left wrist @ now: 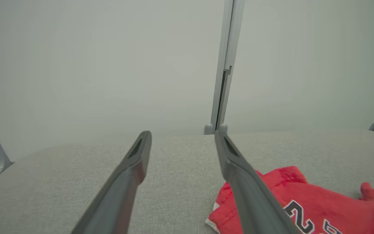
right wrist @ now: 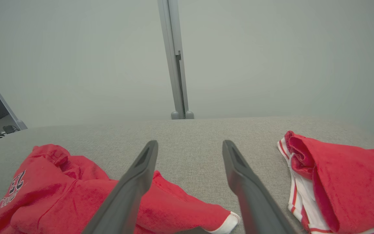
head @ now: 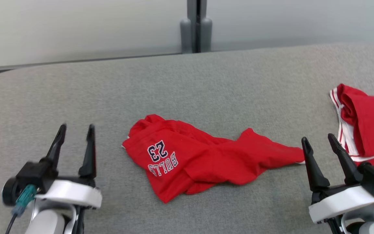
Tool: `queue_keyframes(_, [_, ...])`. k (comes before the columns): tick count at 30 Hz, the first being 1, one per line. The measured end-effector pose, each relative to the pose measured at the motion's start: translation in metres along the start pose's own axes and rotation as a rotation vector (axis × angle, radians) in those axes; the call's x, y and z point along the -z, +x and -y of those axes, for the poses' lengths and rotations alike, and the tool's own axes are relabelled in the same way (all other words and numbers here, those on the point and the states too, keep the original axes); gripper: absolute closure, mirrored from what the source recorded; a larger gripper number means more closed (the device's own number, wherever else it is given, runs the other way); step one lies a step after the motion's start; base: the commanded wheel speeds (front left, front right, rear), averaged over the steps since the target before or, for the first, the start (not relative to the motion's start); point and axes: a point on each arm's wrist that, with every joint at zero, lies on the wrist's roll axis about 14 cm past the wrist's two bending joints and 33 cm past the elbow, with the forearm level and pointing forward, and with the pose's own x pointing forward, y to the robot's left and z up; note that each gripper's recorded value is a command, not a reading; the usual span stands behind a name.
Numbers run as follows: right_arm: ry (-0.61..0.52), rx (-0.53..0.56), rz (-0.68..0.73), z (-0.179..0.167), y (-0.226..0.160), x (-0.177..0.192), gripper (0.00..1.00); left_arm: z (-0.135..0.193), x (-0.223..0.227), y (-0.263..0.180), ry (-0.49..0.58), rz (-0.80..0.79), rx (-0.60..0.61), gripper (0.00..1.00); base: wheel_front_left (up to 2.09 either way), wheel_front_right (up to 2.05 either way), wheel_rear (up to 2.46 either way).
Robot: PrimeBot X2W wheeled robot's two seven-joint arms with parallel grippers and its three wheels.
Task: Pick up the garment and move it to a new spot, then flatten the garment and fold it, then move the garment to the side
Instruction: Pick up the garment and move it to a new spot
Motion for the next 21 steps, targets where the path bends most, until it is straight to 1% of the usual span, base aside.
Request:
queue_keyframes(3, [-0.015,-0.019,0.003,-0.005,-0.004,-0.003,0.0,-0.016,0.002,-0.02,-0.001,-0.016,-0.043,0.0,0.0,0.0,0.0])
queue_keyframes(7, [-0.023,-0.03,0.004,-0.01,-0.014,-0.005,0.0,-0.023,0.002,-0.043,0.006,-0.027,-0.063,0.0,0.0,0.0,0.0])
queue_keyframes(14, [-0.026,-0.028,0.001,-0.012,-0.035,-0.006,0.0,-0.018,-0.004,-0.069,-0.002,-0.029,-0.068,0.0,0.0,0.0,0.0])
queue_keyframes(21, [-0.028,-0.016,-0.005,-0.01,-0.048,-0.006,0.0,-0.009,-0.007,-0.081,-0.009,-0.034,-0.057,0.0,0.0,0.0,0.0])
